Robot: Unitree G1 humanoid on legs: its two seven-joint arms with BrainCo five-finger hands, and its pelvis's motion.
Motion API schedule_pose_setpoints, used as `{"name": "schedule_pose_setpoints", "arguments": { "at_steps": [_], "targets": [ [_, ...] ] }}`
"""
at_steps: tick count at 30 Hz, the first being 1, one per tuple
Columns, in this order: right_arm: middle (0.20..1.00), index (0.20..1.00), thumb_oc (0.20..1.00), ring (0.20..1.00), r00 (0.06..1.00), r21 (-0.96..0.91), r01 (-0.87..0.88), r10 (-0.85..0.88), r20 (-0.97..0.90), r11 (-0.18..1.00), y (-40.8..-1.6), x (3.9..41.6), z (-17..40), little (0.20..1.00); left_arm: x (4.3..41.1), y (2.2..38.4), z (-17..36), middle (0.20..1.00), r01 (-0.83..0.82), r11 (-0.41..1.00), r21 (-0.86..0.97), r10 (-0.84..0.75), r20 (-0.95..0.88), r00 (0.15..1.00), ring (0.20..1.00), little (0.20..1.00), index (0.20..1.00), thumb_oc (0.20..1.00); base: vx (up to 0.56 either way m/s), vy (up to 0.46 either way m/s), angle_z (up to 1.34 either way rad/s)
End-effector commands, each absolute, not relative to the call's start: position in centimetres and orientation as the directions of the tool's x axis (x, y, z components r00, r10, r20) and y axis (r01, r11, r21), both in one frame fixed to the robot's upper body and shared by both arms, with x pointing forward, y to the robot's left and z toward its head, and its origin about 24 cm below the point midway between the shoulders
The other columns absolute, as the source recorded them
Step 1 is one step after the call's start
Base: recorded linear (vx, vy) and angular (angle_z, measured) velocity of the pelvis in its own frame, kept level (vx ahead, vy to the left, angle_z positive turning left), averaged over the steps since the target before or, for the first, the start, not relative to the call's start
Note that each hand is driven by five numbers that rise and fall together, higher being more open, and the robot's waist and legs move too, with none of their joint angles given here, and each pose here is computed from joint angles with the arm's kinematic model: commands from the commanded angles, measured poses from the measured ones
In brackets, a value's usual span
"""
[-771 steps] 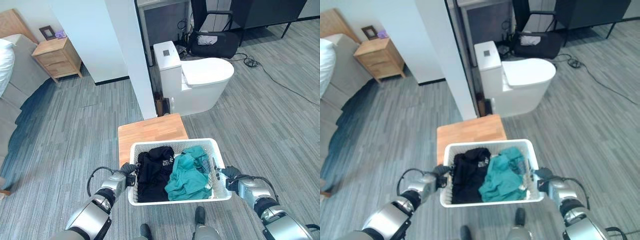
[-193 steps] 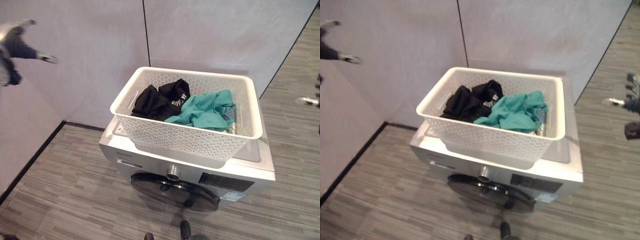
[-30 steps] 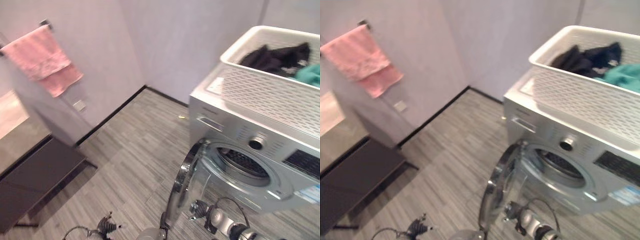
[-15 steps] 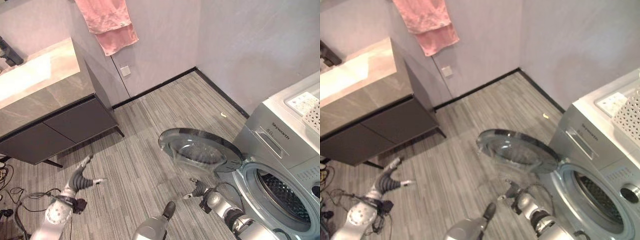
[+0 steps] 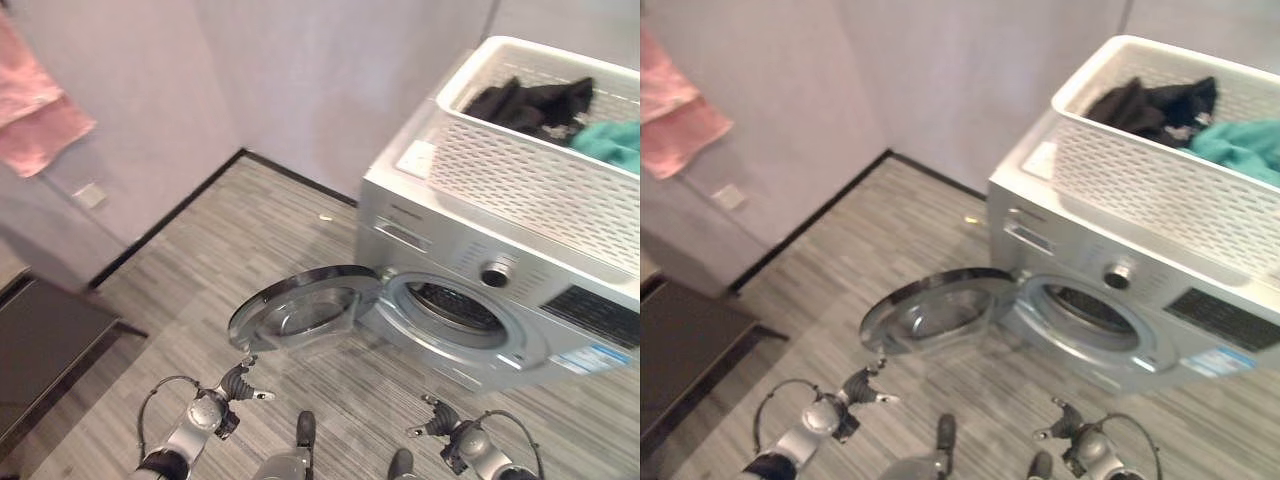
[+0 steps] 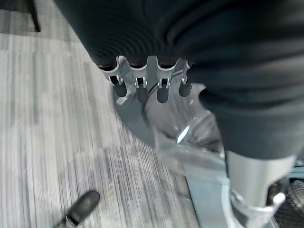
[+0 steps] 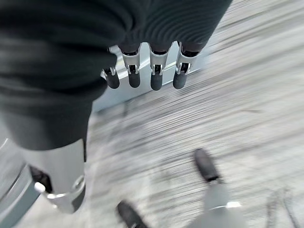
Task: Grab the laundry basket,head to the washer,open it,put in the laundry and shut it.
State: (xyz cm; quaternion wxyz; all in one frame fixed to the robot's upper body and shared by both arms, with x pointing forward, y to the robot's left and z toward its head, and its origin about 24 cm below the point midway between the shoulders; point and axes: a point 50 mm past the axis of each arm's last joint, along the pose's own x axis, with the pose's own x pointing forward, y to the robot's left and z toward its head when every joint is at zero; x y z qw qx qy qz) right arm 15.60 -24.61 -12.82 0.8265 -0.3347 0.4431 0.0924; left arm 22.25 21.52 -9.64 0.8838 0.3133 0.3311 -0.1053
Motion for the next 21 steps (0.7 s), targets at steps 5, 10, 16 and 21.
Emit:
{"name": "schedule_pose_setpoints", "arguments": {
  "at_steps": [5,10,16,21],
  "targets": [
    [1.0,1.0,1.0,1.0,0.436,-0.483,-0.502,-0.273,-0.858,0.718,-28.4,10.1,-14.0,1.0,22.9,26.0,-9.6,1.0,0.525,0.409,0.747,0.279,-0.65,0.707,1.0,1.0,1.0,1.0,-0.02,-0.008,-0.61],
    [1.0,1.0,1.0,1.0,0.239,-0.499,-0.399,-0.438,-0.867,0.769,-32.9,5.3,-13.4,1.0,21.8,28.2,-9.6,1.0,0.641,0.252,0.725,0.329,-0.688,0.647,1.0,1.0,1.0,1.0,0.02,-0.024,-0.25],
    [1.0,1.0,1.0,1.0,0.174,-0.441,-0.399,-0.406,-0.897,0.804,-32.0,3.7,-14.1,1.0,20.8,28.3,-10.2,1.0,0.637,0.333,0.695,0.336,-0.719,0.608,1.0,1.0,1.0,1.0,0.03,-0.017,-0.03],
    [1.0,1.0,1.0,1.0,0.211,-0.414,-0.338,-0.36,-0.909,0.845,-30.4,4.8,-14.7,1.0,21.1,26.9,-10.5,1.0,0.526,0.494,0.692,0.303,-0.705,0.642,1.0,1.0,1.0,1.0,0.03,-0.042,0.07]
  ]
}}
